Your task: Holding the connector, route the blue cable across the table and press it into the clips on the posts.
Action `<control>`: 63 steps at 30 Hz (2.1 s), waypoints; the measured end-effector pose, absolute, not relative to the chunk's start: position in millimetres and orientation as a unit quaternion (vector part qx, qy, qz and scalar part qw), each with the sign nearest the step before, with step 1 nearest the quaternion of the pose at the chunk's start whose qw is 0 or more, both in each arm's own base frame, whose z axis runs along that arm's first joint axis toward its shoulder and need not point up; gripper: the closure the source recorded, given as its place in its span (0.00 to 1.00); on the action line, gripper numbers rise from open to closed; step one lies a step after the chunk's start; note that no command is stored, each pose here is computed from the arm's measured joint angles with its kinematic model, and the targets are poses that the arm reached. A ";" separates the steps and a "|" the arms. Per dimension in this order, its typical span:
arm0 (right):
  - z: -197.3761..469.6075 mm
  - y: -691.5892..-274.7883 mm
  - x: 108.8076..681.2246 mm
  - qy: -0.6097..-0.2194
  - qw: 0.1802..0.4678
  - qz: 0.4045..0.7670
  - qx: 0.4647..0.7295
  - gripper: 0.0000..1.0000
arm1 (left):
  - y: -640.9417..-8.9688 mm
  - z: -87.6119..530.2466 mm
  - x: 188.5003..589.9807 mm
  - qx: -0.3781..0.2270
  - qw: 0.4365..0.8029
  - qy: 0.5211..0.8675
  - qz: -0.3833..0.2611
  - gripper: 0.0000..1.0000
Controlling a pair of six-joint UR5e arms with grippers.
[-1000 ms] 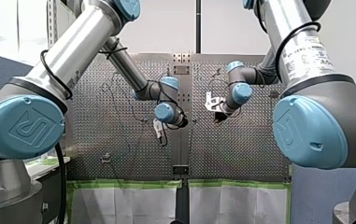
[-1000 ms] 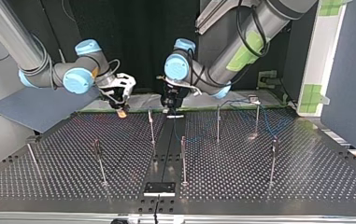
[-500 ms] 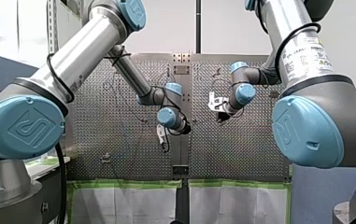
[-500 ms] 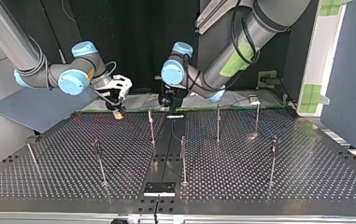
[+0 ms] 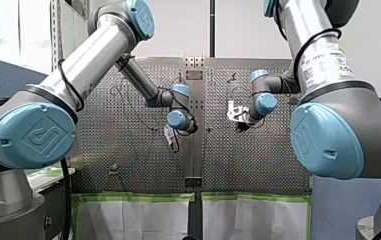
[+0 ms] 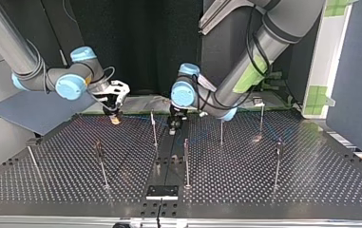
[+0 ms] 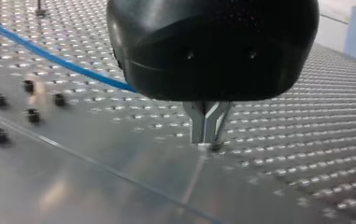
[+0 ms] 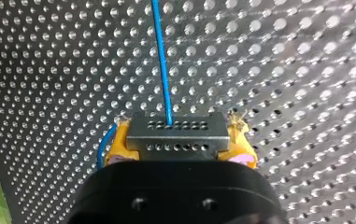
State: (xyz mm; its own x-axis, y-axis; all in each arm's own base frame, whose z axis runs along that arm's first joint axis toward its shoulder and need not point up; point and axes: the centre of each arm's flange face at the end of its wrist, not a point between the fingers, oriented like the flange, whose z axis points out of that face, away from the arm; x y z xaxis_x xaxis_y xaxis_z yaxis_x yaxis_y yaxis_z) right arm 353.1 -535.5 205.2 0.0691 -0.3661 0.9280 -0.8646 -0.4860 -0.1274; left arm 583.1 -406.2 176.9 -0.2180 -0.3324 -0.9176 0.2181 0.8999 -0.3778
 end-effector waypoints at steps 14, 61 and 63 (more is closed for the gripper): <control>208.5 -553.6 348.3 -0.446 0.248 0.522 0.683 1.00 | -411.6 178.6 577.4 -0.015 0.614 0.762 -0.206 0.48; 210.4 -579.2 305.0 -0.468 0.260 0.516 0.669 1.00 | -515.8 219.0 422.0 0.054 0.610 0.772 -0.173 0.00; 210.6 -579.9 303.4 -0.468 0.261 0.516 0.668 1.00 | -522.1 214.0 419.3 0.057 0.606 0.775 -0.171 0.00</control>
State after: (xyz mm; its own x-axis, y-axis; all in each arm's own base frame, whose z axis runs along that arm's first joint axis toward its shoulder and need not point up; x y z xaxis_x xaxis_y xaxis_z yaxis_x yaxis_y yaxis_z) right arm 303.4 -579.9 210.6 0.0298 -0.3569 0.9337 -0.8952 -0.4250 -0.1339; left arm 419.3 -522.1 214.0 -0.2588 -0.1188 -0.9586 0.2950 0.9353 -0.1956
